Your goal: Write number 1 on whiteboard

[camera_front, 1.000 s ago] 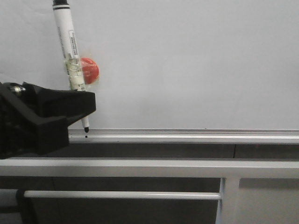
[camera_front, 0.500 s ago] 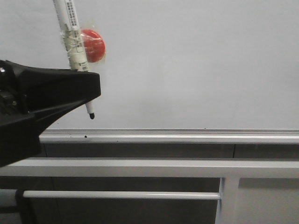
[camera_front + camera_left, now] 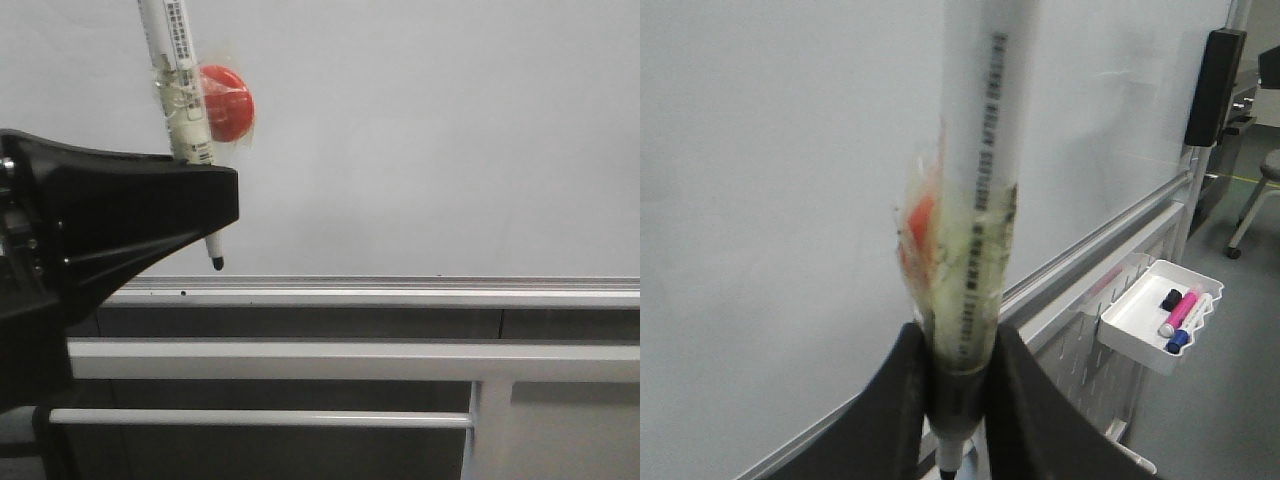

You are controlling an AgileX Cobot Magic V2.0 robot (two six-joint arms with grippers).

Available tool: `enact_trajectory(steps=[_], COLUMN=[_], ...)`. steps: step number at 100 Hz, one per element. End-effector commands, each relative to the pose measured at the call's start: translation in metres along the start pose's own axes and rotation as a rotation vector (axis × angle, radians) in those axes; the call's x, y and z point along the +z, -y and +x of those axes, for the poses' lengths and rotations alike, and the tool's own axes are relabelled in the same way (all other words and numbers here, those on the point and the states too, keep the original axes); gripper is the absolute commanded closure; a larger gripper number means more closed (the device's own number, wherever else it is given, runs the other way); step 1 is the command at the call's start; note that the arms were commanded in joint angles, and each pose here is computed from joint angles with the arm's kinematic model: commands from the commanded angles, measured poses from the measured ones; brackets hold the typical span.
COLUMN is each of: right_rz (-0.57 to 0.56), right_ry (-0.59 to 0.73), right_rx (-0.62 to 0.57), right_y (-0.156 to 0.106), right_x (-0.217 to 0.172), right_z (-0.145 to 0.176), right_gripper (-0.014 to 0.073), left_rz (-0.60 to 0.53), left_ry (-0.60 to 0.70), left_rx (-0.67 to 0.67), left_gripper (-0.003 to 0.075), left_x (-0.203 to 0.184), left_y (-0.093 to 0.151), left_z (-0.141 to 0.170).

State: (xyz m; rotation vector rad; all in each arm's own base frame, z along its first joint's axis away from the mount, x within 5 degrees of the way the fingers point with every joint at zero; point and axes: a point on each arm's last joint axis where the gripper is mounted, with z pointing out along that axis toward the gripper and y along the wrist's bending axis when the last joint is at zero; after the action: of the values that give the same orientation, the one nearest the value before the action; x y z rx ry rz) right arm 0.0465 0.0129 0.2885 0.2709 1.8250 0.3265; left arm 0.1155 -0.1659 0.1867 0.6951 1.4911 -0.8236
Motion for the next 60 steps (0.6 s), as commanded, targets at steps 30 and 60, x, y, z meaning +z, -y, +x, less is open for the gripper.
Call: enact_trajectory(steps=[30,60], right_rz=[-0.399,-0.527], right_ry=[-0.085,-0.114], right_rx=[-0.266,-0.456], right_y=[-0.036,-0.044], right_x=[-0.009,-0.013], right_z=[0.005,0.012], right_gripper=[0.0659,0.0659], left_rz=[0.108,0.234], left_ry=[-0.041,-0.239], left_rx=[0.058,0.224], left_gripper=[0.0741,0.0741], left_x=[0.002,0.035], left_y=[0.011,0.022], left_z=[-0.001,-0.011])
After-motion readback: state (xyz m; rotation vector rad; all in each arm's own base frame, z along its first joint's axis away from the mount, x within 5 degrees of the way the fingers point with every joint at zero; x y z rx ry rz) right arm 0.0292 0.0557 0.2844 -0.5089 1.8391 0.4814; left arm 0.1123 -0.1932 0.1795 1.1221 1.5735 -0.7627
